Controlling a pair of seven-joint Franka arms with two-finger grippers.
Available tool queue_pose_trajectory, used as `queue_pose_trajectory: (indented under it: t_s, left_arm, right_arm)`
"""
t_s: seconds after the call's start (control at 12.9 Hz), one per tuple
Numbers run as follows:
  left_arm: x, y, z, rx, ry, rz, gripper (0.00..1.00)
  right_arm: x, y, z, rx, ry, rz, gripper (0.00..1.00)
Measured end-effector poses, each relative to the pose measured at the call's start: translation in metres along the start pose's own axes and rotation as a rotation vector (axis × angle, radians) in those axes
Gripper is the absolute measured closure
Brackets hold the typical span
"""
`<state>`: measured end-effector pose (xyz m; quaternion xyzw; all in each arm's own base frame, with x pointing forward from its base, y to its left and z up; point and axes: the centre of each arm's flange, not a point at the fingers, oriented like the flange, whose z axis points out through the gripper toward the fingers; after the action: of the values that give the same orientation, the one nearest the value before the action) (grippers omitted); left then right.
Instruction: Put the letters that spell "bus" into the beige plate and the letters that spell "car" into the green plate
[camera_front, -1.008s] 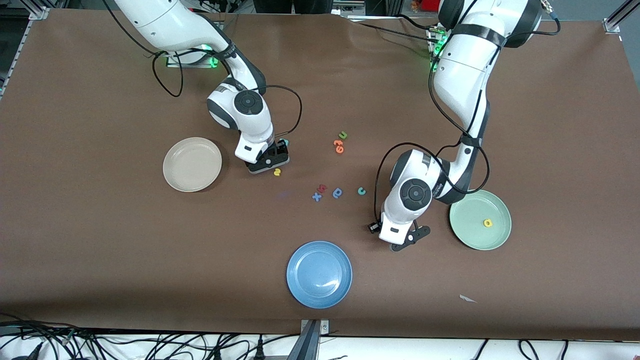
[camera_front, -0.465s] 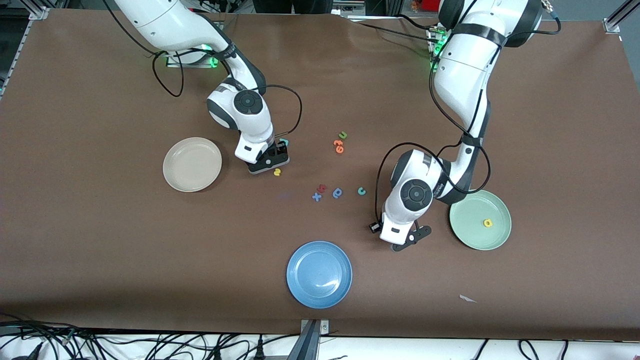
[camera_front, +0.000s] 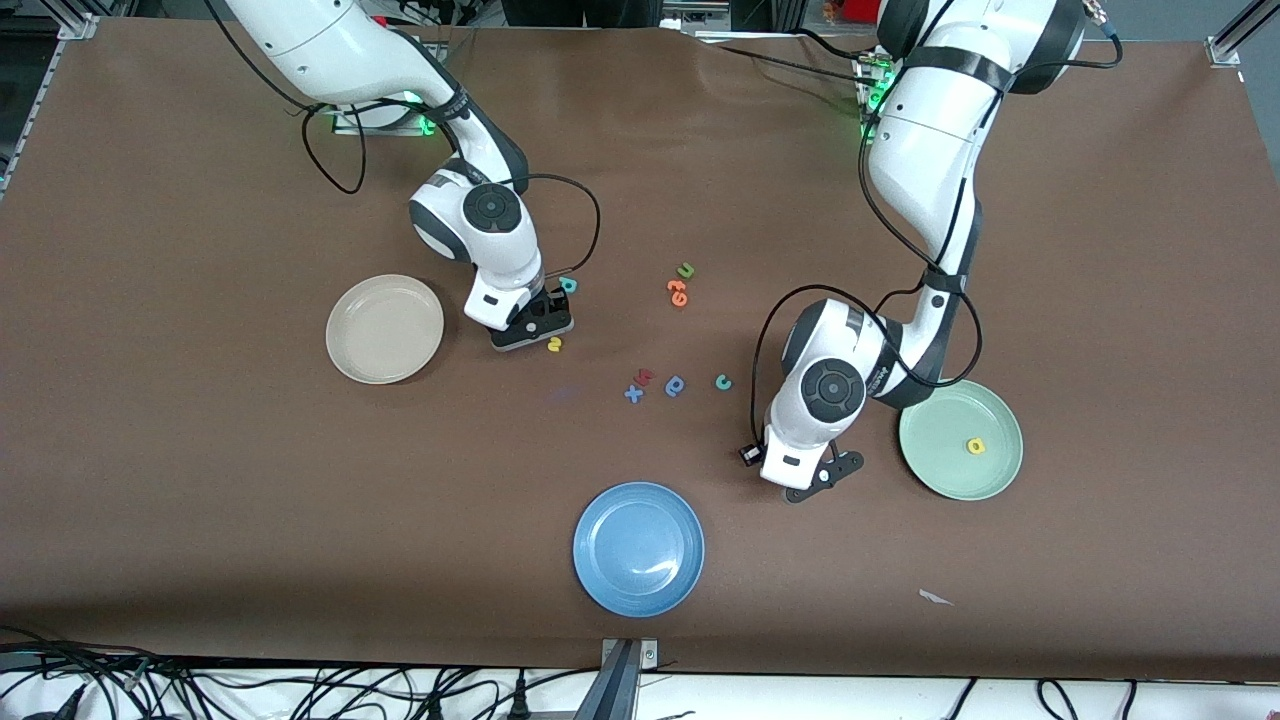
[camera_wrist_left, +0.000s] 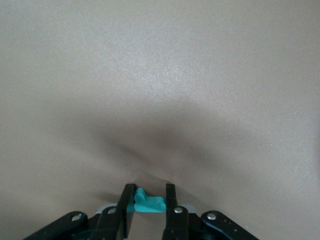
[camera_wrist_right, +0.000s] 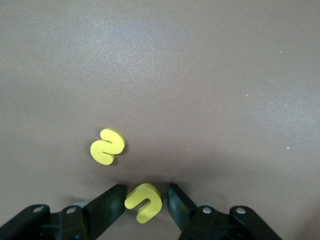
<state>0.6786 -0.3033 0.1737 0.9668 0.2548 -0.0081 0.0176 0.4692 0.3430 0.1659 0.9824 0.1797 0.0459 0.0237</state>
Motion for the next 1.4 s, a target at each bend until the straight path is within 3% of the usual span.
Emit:
queue_pose_trajectory:
  t_s: [0.08, 0.47, 0.7, 1.09, 1.4]
  left_arm:
    - [0.000, 0.000, 0.000, 0.000, 0.000, 0.000, 0.71]
    - [0.018, -0.018, -0.006, 0.071, -0.020, 0.108, 0.71]
    - [0.072, -0.068, -0.037, 0.092, -0.061, 0.240, 0.71]
    - [0.152, -0.174, -0.085, 0.082, -0.128, 0.412, 0.71]
    - [0.151, -0.206, -0.086, 0.138, -0.135, 0.504, 0.71]
  right_arm:
    - [0.000, 0.001, 0.000, -0.001, 0.001, 0.002, 0.62]
    - [0.003, 0.005, -0.002, -0.005, 0.005, 0.008, 0.62]
    - [0.012, 0.018, -0.021, -0.035, 0.017, 0.025, 0.69]
    - [0.024, 0.060, -0.062, -0.079, 0.029, 0.013, 0.70]
    - [0.025, 0.127, -0.078, -0.103, -0.001, -0.045, 0.70]
